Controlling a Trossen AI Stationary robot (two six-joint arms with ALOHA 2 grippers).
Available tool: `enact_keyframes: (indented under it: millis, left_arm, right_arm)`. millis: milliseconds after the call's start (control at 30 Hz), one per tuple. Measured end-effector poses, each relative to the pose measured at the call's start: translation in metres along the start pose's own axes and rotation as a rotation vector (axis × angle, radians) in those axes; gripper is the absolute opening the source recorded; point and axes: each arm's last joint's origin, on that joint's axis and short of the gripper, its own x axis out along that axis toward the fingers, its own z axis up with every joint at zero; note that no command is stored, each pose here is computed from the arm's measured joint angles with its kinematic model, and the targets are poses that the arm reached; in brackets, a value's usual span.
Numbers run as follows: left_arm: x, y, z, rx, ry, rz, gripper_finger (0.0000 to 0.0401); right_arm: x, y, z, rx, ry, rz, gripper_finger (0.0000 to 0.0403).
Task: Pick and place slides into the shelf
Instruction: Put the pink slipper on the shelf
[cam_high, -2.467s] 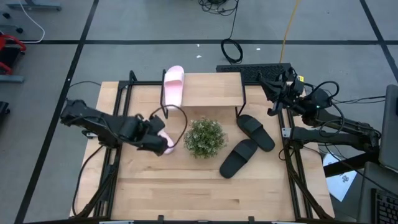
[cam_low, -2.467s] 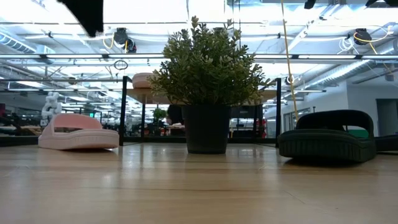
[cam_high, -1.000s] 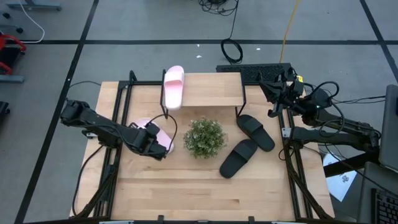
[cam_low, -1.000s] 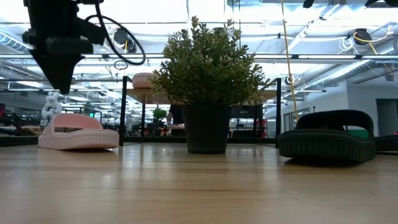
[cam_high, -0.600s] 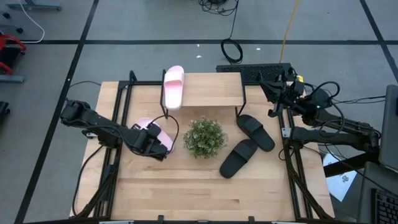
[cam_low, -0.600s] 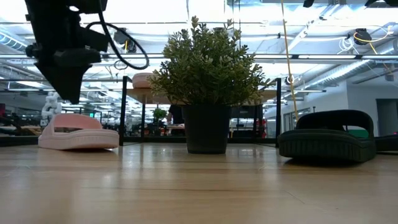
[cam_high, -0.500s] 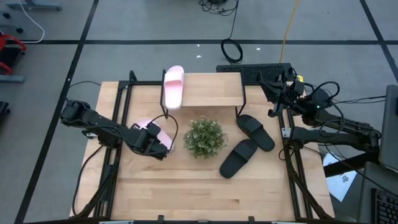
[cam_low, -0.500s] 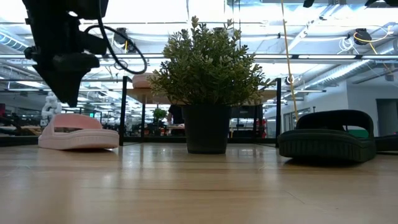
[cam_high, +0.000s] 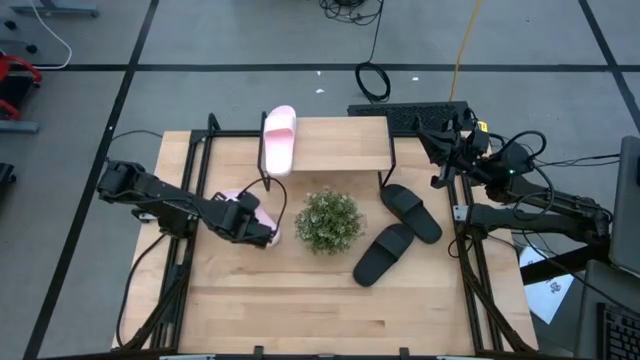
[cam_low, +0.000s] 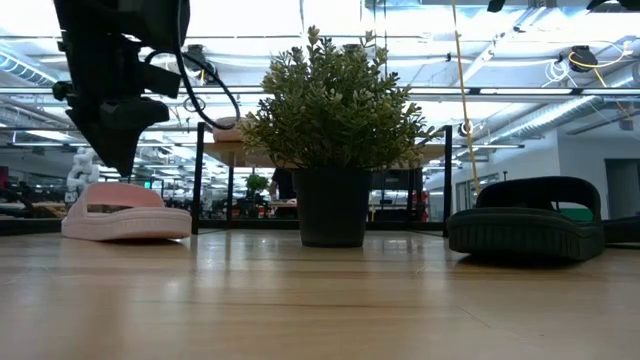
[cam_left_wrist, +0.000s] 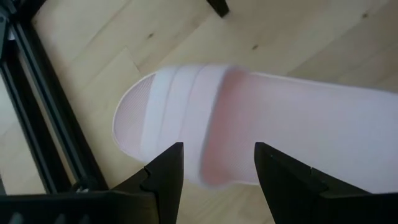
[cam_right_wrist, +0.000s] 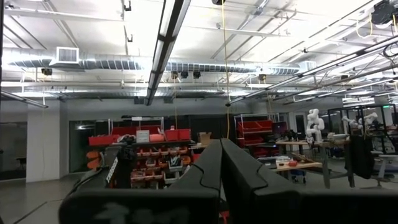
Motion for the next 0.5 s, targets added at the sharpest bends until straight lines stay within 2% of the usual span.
enact_keyframes:
  millis: [300, 500]
  left_arm:
    - [0.0019, 0.0011, 0.0037, 0.006, 0.004, 0.001, 0.0193]
    - [0.0103, 0.0038, -0.0030, 0.001, 0.047, 0.021, 0.0193]
  right_arm:
    - [-0.0001, 0.0000, 0.0000, -0.002, 0.000, 0.000, 0.0000]
    - [-0.0001, 0.0000, 0.0000, -0.010, 0.000, 0.000, 0.0000]
